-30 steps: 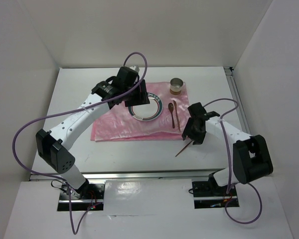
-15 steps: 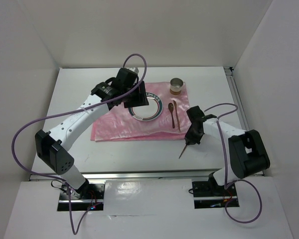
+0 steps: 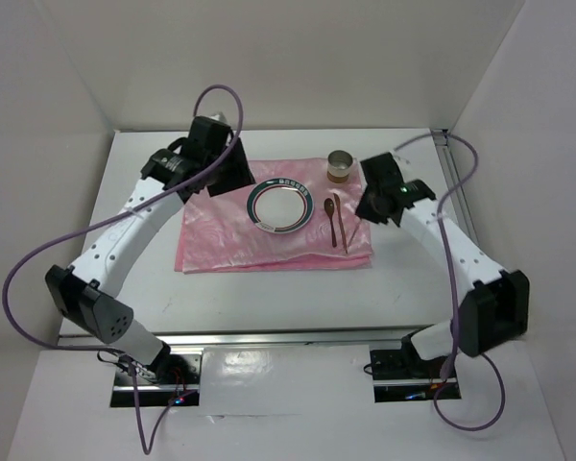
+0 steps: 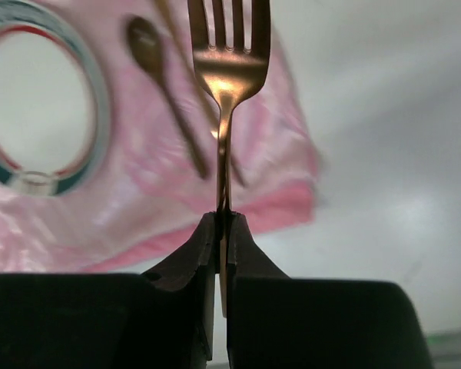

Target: Set the dinner table for one person

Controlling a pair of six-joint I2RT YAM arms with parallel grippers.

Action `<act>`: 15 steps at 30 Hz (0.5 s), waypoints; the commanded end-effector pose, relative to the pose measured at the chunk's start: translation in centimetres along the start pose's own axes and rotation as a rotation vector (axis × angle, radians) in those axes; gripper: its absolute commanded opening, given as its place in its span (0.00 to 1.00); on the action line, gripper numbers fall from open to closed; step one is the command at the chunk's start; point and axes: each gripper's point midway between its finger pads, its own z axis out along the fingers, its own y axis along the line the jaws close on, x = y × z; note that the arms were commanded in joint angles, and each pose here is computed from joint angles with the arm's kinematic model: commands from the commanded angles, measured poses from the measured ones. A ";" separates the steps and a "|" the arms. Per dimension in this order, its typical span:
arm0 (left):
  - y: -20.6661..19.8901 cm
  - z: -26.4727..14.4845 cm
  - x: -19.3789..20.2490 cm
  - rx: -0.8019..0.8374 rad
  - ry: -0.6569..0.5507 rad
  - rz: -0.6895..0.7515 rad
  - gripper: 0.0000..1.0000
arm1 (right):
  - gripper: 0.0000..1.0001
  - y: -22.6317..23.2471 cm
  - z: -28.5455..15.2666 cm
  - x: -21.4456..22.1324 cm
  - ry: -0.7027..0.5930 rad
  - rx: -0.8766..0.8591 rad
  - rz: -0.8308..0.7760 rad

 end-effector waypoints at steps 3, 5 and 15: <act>4.2 -5.8 -1.9 -0.094 -0.183 -0.153 0.68 | 0.00 14.2 -0.6 -1.2 -0.006 -0.292 -0.212; 5.5 -8.0 -2.7 -0.092 -0.240 -0.184 0.68 | 0.00 20.3 -0.4 -0.3 0.008 -0.407 -0.266; 7.3 -13.8 -4.0 -0.070 -0.358 -0.184 0.83 | 0.00 36.2 3.5 7.2 0.102 -0.730 -0.456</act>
